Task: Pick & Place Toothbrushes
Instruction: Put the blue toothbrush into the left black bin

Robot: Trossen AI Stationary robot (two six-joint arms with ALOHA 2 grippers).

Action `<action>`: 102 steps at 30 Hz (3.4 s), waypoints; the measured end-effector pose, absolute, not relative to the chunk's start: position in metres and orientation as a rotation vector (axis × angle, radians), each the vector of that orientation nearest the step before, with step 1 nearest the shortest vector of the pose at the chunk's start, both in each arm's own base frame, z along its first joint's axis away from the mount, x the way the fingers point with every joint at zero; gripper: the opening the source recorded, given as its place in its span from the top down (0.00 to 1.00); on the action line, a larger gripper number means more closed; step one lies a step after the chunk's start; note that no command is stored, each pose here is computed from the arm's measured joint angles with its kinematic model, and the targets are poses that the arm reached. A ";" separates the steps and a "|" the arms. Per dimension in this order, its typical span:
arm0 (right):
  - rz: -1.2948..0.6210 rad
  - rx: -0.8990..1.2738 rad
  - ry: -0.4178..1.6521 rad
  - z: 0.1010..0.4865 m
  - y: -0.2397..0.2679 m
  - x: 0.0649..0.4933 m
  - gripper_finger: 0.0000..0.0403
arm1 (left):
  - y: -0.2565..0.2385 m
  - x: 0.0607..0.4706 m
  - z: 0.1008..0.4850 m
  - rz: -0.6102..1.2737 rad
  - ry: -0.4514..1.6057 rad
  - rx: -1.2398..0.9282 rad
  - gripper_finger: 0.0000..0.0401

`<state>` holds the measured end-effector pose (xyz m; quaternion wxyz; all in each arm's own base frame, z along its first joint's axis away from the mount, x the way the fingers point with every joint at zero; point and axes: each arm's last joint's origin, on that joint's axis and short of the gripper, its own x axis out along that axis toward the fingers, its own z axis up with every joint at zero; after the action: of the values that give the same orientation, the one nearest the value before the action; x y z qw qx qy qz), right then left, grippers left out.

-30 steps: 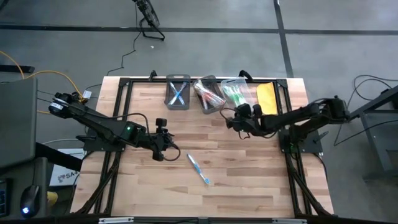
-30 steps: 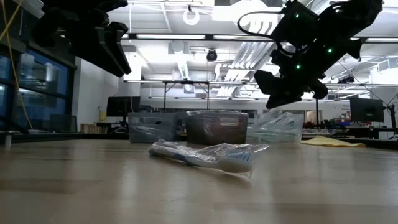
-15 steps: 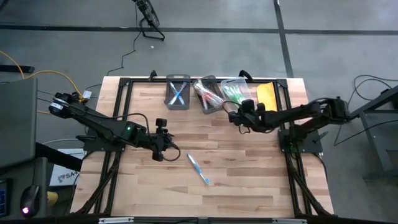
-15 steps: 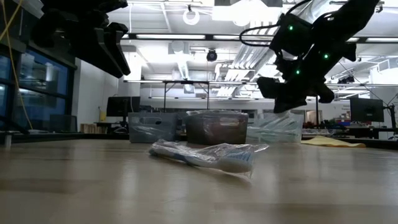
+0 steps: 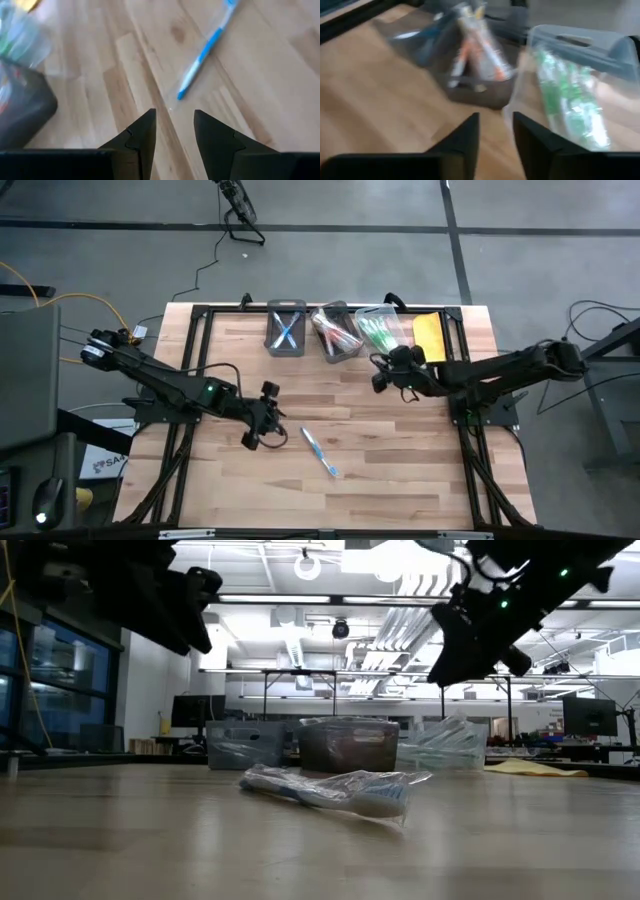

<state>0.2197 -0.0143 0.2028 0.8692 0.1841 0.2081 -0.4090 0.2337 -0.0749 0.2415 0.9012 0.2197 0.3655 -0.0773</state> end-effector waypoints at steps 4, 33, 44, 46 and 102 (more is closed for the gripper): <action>-0.739 0.388 0.443 0.210 0.000 0.216 0.54 | -0.080 0.247 0.230 -0.297 0.750 0.523 0.68; -0.423 0.364 0.389 0.218 0.067 0.213 0.31 | -0.078 0.359 0.144 -0.607 0.965 0.512 0.48; -0.380 0.344 0.410 0.207 0.085 0.217 0.31 | -0.078 0.356 0.140 -0.606 1.015 0.487 0.74; -0.365 0.347 0.405 0.205 0.089 0.219 0.31 | -0.078 0.355 0.140 -0.610 1.022 0.476 0.81; -0.342 0.211 0.235 0.140 0.168 0.235 0.31 | -0.059 0.317 0.233 -0.388 0.902 0.548 0.97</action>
<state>0.2349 0.1679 0.1403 0.9730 0.1045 0.1164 -0.1695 0.3165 -0.0594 0.2331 0.8461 0.2597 0.4277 -0.1840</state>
